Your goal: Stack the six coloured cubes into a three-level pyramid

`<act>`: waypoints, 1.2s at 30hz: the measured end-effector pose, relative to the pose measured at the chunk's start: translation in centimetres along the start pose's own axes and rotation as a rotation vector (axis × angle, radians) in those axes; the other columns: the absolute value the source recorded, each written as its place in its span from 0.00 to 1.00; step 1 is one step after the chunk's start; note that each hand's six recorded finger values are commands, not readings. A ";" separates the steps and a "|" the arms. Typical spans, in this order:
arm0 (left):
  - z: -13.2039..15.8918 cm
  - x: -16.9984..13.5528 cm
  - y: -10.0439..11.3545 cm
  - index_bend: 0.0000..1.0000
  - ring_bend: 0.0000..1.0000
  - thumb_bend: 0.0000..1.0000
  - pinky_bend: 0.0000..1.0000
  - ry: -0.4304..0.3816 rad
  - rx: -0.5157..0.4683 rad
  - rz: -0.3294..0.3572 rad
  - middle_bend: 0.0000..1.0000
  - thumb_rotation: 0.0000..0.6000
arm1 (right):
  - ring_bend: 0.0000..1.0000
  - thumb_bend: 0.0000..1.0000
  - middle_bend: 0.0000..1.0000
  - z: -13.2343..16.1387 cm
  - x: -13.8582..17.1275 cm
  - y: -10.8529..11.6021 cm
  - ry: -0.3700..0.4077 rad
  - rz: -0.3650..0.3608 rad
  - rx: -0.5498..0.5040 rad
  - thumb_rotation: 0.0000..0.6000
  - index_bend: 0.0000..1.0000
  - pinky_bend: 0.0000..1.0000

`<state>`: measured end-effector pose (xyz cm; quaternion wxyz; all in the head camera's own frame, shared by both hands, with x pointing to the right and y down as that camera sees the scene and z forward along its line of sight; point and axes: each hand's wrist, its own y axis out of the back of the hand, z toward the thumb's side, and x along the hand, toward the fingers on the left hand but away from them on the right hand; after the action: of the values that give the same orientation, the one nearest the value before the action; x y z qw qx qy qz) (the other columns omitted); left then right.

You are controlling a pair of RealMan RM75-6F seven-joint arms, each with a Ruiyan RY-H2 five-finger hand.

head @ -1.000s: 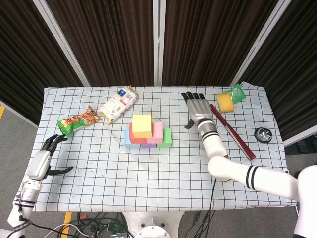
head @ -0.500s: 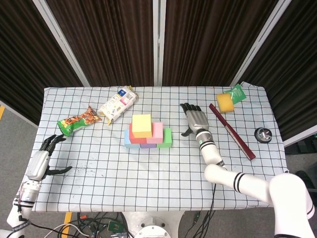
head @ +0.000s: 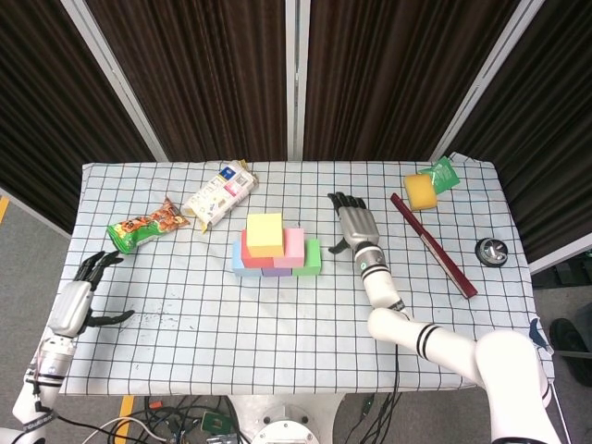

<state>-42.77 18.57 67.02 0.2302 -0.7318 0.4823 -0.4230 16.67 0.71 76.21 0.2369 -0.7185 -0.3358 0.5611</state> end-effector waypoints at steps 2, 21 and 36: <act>0.0 0.1 0.0 0.07 0.00 0.00 0.03 -0.001 -0.002 0.000 0.16 1.00 | 0.00 0.00 0.02 0.0 -0.1 -0.1 -0.004 -0.004 0.001 1.00 0.00 0.00; -0.3 -0.1 0.0 0.07 0.00 0.00 0.03 0.006 -0.004 0.000 0.16 1.00 | 0.00 0.00 0.03 2.1 -1.1 -1.8 -0.011 0.008 -0.079 1.00 0.00 0.00; -0.2 0.0 -0.1 0.07 0.00 0.00 0.03 0.001 -0.003 -0.004 0.16 1.00 | 0.00 0.00 0.03 1.7 -1.1 -0.9 -0.022 -0.008 -0.077 1.00 0.00 0.00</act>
<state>-42.83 18.62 67.21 0.2278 -0.7329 0.4815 -0.4232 14.69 0.49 77.14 0.2075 -0.7195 -0.3629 0.5546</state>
